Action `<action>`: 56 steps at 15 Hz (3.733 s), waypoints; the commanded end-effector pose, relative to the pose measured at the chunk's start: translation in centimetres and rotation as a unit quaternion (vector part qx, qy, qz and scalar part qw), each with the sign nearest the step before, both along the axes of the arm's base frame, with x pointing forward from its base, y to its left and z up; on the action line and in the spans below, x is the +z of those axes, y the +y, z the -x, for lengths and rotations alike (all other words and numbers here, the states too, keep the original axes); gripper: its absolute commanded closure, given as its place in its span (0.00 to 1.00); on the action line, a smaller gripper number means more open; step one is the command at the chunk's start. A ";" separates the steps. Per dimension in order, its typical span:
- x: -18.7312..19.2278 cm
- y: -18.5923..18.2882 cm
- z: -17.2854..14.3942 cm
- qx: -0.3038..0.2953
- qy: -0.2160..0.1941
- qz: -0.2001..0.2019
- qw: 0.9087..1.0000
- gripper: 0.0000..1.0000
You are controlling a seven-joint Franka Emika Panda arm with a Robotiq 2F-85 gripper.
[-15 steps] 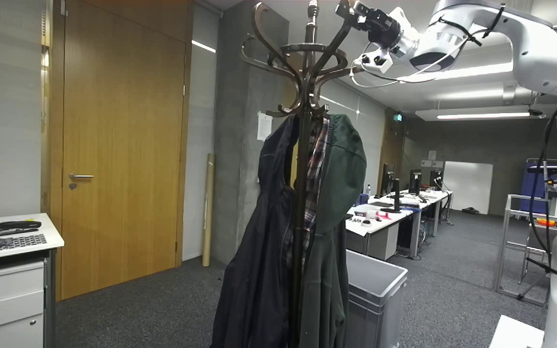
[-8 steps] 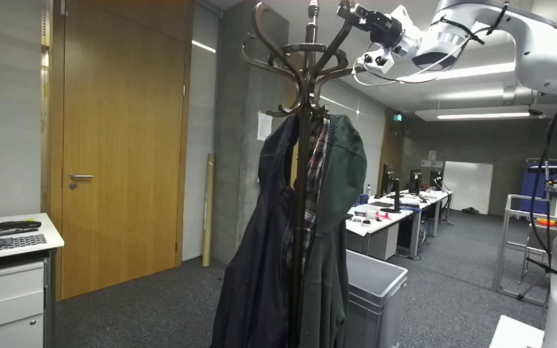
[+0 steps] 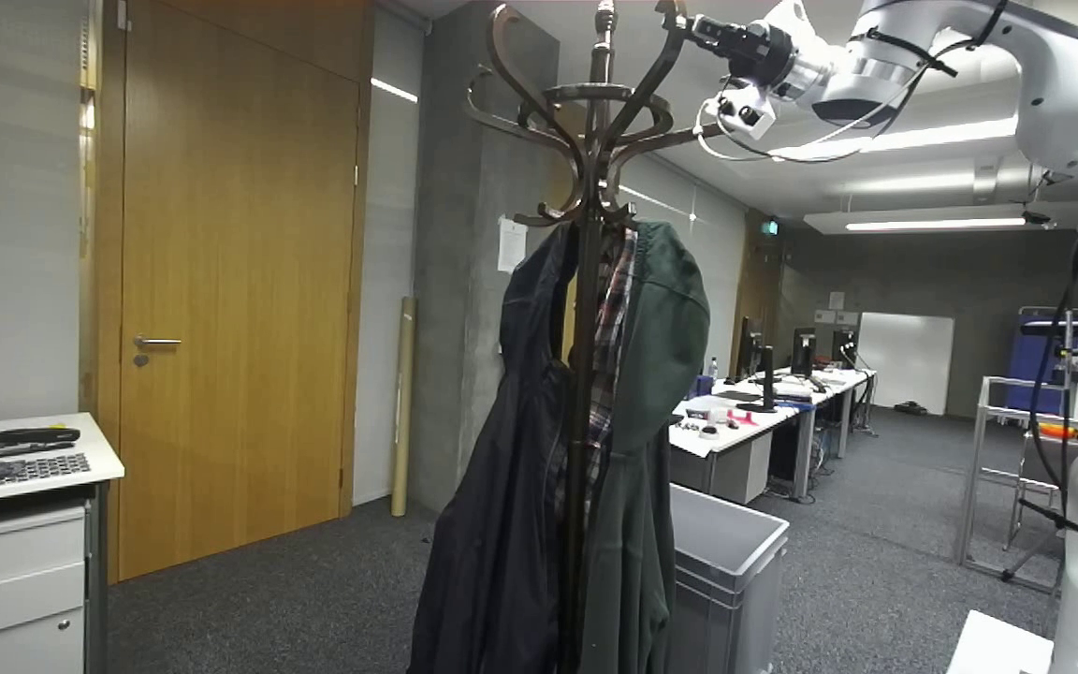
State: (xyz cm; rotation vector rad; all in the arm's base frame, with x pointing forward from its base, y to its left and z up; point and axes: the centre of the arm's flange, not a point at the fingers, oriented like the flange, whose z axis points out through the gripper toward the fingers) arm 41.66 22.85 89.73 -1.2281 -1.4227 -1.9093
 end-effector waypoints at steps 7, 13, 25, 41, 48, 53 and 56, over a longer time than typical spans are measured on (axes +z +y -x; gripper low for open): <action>0.4 -2.5 2.7 -0.055 -0.012 0.062 0.996 0.00; 0.4 -3.0 3.7 -0.084 -0.008 0.120 0.989 0.00; 1.8 -4.4 7.0 -0.150 0.025 0.199 0.968 0.00; 3.3 -6.0 11.0 -0.217 0.052 0.238 0.945 0.00; 3.5 -7.2 13.2 -0.257 0.053 0.239 0.935 0.00; 3.8 -9.1 14.6 -0.292 0.071 0.208 0.931 0.00; 3.9 -10.6 15.0 -0.307 0.083 0.185 0.930 0.00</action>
